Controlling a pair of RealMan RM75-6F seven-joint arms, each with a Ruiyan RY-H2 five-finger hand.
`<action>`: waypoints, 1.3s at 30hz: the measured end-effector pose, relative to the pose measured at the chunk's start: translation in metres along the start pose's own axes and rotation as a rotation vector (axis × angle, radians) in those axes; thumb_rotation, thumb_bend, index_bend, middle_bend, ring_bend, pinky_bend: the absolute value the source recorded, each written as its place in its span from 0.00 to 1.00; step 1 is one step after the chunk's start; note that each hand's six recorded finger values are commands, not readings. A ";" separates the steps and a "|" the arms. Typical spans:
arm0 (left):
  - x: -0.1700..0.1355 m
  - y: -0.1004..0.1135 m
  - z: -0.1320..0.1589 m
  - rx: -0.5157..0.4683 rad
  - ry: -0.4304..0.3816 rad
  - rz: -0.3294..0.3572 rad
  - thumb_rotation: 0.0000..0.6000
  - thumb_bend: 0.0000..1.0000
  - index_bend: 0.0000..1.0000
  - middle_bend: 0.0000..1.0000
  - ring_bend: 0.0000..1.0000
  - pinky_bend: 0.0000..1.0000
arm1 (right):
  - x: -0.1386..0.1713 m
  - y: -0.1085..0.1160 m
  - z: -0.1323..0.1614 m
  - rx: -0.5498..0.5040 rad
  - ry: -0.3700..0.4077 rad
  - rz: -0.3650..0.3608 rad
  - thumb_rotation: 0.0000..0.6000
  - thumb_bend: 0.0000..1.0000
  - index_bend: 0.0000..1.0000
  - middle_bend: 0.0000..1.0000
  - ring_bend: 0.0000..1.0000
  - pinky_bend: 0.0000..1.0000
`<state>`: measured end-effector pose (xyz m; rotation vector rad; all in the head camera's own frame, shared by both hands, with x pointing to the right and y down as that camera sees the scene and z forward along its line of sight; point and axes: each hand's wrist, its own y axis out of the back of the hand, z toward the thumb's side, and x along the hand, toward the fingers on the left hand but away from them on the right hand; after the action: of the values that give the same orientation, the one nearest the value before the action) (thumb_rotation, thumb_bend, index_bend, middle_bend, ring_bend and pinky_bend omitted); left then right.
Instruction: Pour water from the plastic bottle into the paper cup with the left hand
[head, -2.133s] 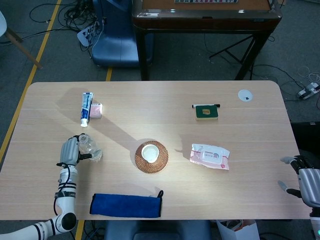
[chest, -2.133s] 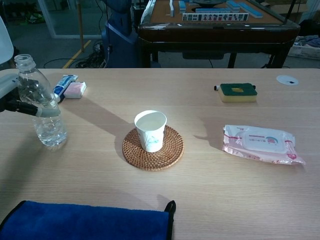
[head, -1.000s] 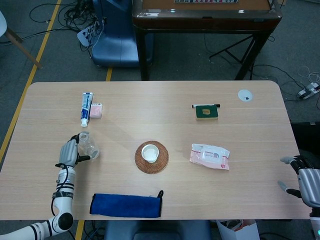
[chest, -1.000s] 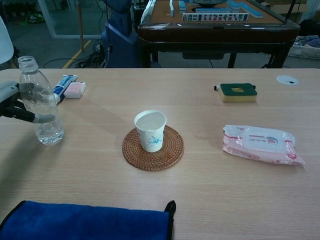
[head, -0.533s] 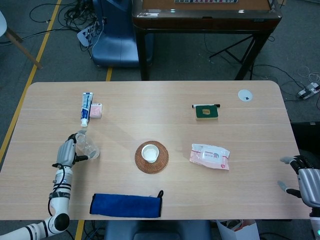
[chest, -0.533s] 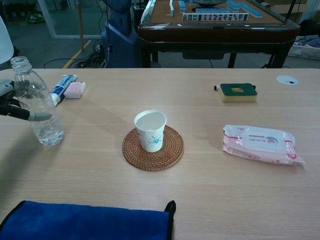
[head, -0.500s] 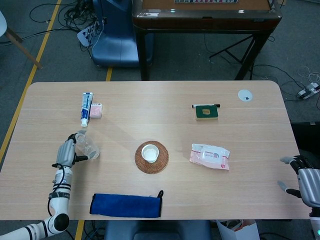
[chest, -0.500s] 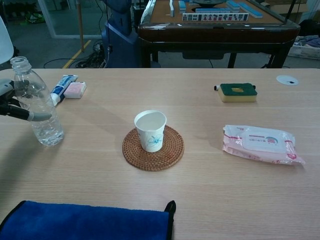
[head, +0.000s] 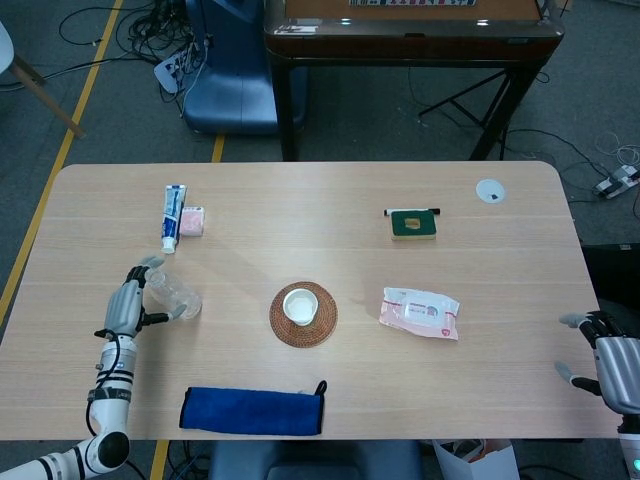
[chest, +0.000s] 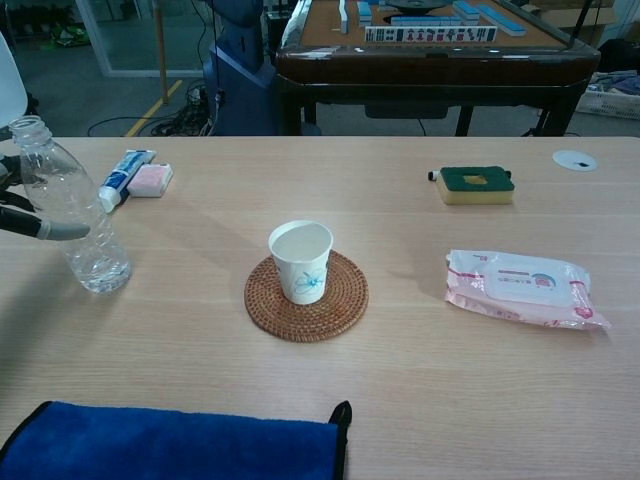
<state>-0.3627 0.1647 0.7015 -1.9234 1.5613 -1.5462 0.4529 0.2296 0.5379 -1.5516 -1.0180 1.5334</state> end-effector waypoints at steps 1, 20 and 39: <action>-0.001 0.001 0.000 -0.004 0.001 0.001 1.00 0.07 0.13 0.05 0.06 0.18 | 0.000 0.000 0.000 0.000 0.000 0.000 1.00 0.05 0.36 0.39 0.25 0.48; -0.017 0.022 -0.014 0.036 0.000 0.006 0.91 0.04 0.11 0.04 0.05 0.16 | 0.000 -0.002 0.000 0.009 -0.001 0.005 1.00 0.05 0.36 0.39 0.25 0.48; -0.051 0.095 -0.033 0.207 -0.056 0.136 1.00 0.04 0.26 0.08 0.05 0.15 | 0.001 -0.003 0.001 0.031 -0.004 0.000 1.00 0.05 0.36 0.39 0.25 0.48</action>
<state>-0.4383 0.1805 0.6191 -1.6984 1.4155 -1.5182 0.4514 0.2317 0.5405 -1.5272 -0.9920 1.5459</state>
